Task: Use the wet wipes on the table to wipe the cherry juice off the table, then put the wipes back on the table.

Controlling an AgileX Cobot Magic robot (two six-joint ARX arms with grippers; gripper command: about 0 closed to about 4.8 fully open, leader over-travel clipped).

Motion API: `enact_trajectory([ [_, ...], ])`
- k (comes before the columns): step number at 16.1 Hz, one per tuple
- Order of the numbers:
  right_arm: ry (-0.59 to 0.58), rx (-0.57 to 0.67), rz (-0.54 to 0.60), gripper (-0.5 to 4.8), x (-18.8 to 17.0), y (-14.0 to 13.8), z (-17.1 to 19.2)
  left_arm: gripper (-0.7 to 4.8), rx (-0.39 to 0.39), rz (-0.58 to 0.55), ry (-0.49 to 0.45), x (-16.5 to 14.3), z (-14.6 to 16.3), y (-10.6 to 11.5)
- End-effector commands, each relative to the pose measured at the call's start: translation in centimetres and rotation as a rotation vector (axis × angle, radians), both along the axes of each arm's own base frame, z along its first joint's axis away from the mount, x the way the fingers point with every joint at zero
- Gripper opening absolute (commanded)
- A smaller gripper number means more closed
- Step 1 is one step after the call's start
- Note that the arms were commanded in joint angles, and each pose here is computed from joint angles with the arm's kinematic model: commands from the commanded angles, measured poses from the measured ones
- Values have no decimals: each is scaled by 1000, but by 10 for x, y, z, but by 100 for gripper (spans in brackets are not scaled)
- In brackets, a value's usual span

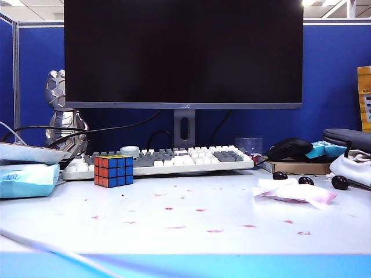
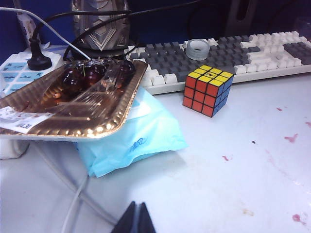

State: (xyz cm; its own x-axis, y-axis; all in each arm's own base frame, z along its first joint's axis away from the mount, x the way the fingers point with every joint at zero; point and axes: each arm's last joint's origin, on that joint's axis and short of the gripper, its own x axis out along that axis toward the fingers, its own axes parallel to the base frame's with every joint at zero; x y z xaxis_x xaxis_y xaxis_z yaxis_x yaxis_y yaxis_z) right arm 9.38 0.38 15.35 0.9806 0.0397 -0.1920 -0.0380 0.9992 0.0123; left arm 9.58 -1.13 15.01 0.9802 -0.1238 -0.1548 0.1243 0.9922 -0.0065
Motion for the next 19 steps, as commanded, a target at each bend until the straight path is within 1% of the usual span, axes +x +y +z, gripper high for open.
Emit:
enact_trajectory([
  [1, 46, 56, -12, -6, -1, 0, -3, -2, -3, -1, 9, 0, -1, 0],
  [4, 50, 57, -14, -6, -1, 0, -3, -2, -3, -1, 9, 0, -1, 0],
  [5, 55, 70, -17, -6, -1, 0, -4, -2, -3, -1, 9, 0, -1, 0],
  [6, 54, 119, -28, -6, 0, 0, -3, -2, -3, -1, 9, 0, -1, 0],
  [7, 26, 195, -41, -6, 0, 0, 0, -2, -3, -1, 9, 0, -1, 0],
  [8, -23, 224, -40, -6, 1, 0, 5, -2, -3, -1, 9, 0, -1, 0],
  [9, -99, 231, -32, -6, 1, 0, 17, -2, -3, -1, 9, 0, -1, 0],
  [10, -194, 238, -22, -6, -2, 0, 37, -2, -3, -1, 9, 0, -1, 0],
  [11, -242, 241, -18, -6, -6, 0, 54, -2, -3, -1, 9, 0, -1, 0],
  [13, -276, 242, -13, -6, -9, 0, 81, -2, -3, -1, 9, 0, -1, 0],
  [14, -276, 242, -7, -6, -7, 0, 98, -2, -3, -1, 9, 0, -1, 0],
  [15, -258, 233, 22, -6, -1, 1, 120, -2, -3, -1, 9, 0, -1, 0],
  [18, -172, 210, 161, -6, 33, 7, 171, -2, -3, -1, 9, 0, -1, 0],
  [19, -66, 188, 213, -6, 57, 9, 189, -2, -3, -1, 9, 0, -1, 0],
])
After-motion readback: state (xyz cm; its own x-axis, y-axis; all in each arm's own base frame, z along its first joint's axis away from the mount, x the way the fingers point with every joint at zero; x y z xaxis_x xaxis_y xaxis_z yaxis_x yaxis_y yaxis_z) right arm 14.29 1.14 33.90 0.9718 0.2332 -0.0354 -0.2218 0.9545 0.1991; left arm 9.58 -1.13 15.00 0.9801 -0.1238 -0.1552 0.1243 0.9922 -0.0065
